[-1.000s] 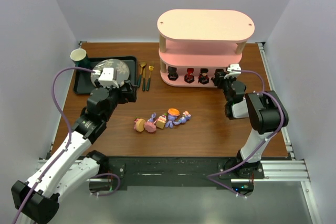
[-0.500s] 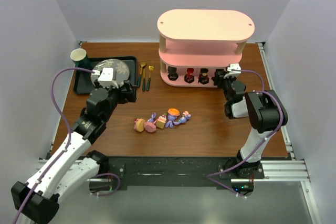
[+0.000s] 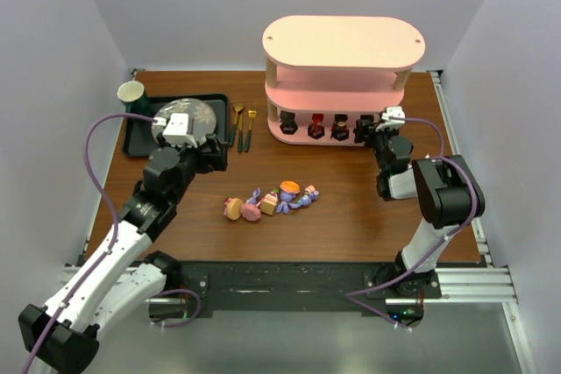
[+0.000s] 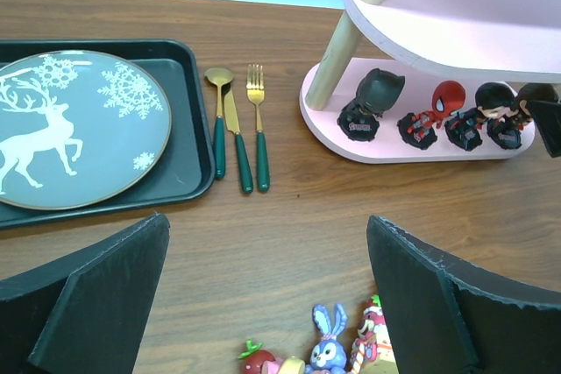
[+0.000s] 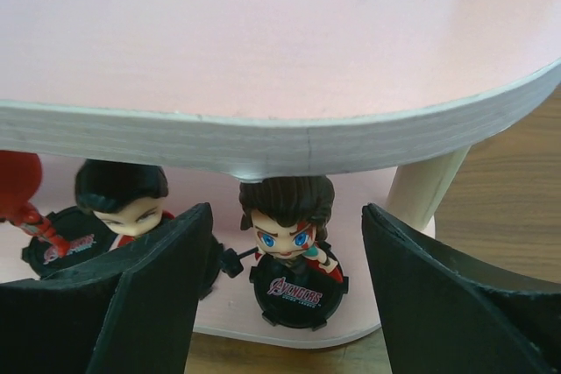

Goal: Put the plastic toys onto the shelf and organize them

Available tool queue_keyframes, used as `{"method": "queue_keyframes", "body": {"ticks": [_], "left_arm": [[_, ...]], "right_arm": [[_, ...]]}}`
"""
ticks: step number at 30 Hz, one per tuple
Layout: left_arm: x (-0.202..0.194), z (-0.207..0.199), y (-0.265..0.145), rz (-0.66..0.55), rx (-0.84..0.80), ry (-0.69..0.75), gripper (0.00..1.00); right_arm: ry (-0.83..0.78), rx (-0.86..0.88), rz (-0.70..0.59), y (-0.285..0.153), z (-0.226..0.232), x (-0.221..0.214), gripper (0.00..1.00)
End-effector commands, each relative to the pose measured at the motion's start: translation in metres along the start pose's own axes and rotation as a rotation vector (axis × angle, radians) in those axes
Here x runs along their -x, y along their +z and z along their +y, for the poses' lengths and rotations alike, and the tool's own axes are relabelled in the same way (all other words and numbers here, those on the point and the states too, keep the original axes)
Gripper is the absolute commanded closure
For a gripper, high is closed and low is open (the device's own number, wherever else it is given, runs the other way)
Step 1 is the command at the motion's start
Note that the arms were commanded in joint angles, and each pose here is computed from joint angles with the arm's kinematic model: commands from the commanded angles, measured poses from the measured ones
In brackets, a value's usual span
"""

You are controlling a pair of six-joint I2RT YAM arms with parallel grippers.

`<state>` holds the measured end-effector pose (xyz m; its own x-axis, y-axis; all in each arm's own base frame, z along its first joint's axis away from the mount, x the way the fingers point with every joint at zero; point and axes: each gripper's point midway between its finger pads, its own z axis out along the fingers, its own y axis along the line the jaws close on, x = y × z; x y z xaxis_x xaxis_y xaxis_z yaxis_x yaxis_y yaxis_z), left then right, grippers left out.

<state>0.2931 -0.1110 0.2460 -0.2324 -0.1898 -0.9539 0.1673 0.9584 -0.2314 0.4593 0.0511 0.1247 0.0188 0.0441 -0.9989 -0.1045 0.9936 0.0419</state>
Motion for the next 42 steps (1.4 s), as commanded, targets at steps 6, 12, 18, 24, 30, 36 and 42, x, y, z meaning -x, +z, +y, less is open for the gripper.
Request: {"method": "queue_keyframes", "body": {"ticks": [6,12,18,24,30,36,42], "left_arm": [[0.001,-0.004,0.0,-0.017,-0.03,-0.015,0.0],[-0.02,-0.005,-0.002,0.073,-0.026,-0.092,0.0],[-0.069,0.002,-0.016,0.307,0.047,-0.173,0.0],[-0.103,0.005,-0.033,0.416,0.054,-0.217,0.02],[-0.129,0.001,-0.042,0.489,0.028,-0.255,0.02],[-0.154,-0.005,-0.045,0.581,0.007,-0.286,0.03],[-0.179,-0.002,-0.047,0.616,0.02,-0.337,0.12]], "right_arm": [[0.082,-0.021,0.038,-0.03,-0.001,0.029,0.25],[0.168,-0.056,0.151,-0.069,0.001,0.037,0.18],[0.27,-0.035,0.319,-0.11,0.015,0.028,0.14],[0.372,0.086,0.399,-0.149,0.045,0.032,0.12],[0.478,0.174,0.546,-0.176,0.077,0.026,0.09],[0.436,0.222,0.641,-0.192,0.108,0.009,0.08],[0.429,0.299,0.673,-0.204,0.134,-0.004,0.08]]}}
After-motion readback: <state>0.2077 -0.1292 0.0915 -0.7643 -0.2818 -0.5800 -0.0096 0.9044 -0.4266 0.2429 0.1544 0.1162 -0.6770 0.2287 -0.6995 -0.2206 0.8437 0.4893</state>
